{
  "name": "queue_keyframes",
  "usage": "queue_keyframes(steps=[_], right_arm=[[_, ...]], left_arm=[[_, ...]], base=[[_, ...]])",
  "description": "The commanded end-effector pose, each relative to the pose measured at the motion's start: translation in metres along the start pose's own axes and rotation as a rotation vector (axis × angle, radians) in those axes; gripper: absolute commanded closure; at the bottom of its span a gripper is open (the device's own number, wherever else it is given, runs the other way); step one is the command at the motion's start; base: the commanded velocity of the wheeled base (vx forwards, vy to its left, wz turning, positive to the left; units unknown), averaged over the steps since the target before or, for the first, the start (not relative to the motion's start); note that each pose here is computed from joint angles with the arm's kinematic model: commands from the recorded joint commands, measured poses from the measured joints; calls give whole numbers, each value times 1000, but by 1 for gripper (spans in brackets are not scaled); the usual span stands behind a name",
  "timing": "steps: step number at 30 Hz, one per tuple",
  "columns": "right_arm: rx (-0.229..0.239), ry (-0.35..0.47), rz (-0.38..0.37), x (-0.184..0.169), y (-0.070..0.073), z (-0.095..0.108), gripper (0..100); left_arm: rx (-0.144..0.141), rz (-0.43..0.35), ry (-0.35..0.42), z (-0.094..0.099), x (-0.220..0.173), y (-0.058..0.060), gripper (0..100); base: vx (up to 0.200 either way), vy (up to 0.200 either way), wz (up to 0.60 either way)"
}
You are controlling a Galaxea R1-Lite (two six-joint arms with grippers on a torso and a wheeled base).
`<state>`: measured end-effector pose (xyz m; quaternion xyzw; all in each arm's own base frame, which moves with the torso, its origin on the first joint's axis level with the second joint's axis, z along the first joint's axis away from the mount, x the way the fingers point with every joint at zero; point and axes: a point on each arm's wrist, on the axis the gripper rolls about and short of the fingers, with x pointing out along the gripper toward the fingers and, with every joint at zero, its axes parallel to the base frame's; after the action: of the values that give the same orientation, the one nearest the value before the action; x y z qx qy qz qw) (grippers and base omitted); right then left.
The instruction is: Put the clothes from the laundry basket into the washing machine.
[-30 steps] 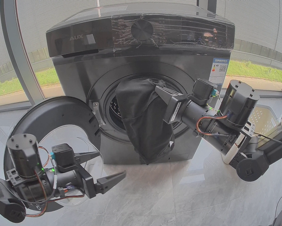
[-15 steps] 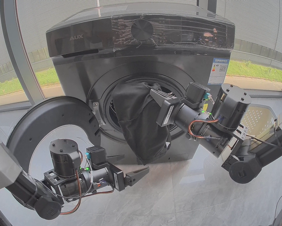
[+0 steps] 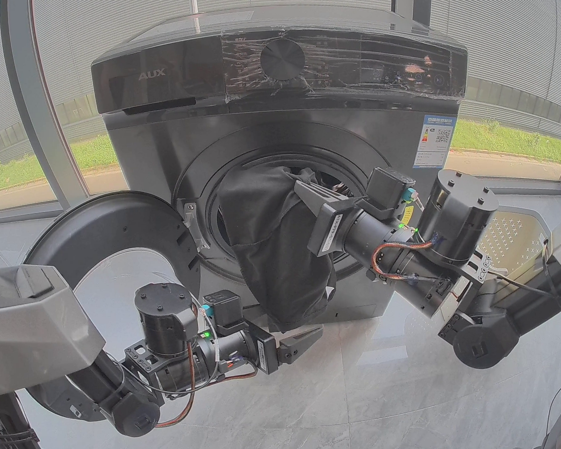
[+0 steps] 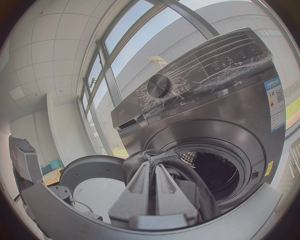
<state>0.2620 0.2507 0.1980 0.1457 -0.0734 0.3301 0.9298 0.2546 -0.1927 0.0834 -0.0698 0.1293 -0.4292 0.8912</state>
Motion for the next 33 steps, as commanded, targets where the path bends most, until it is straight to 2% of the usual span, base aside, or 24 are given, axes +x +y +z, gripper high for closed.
queue_keyframes(steps=[1, 2, 6, 12, 16, 17, 25, 30, 33], right_arm=[[0, -5, -2, 0, -1, 1, 100], [-2, -5, -7, 1, -2, 1, 100], [-3, 6, -15, 2, -5, -3, 100], [-3, 11, -13, 2, -4, -5, 100], [-4, 15, -15, 2, -5, -6, 100], [-4, 15, -15, 2, -5, -6, 100], [-3, 17, -15, 2, 0, -8, 100], [-2, 14, -14, 1, 0, -7, 100], [-2, 14, -14, 1, 0, -7, 100]], left_arm=[[1, -12, 8, -2, 0, -4, 0], [7, -29, -14, 4, -3, -9, 0], [14, -57, -14, 6, -9, -19, 0], [13, -92, -12, 6, -8, -20, 0], [-22, -102, -39, 10, -5, -21, 0], [-32, -103, -46, 12, -3, -21, 0], [-47, -69, -19, -3, 18, -8, 0], [-47, -59, -25, -7, 31, -4, 0], [-43, -24, -39, -10, 42, 2, 0]], base=[[0, 0, 0], [0, 0, 0], [0, 0, 0], [0, 0, 0], [0, 0, 0], [0, 0, 0], [0, 0, 0], [0, 0, 0], [0, 0, 0]])
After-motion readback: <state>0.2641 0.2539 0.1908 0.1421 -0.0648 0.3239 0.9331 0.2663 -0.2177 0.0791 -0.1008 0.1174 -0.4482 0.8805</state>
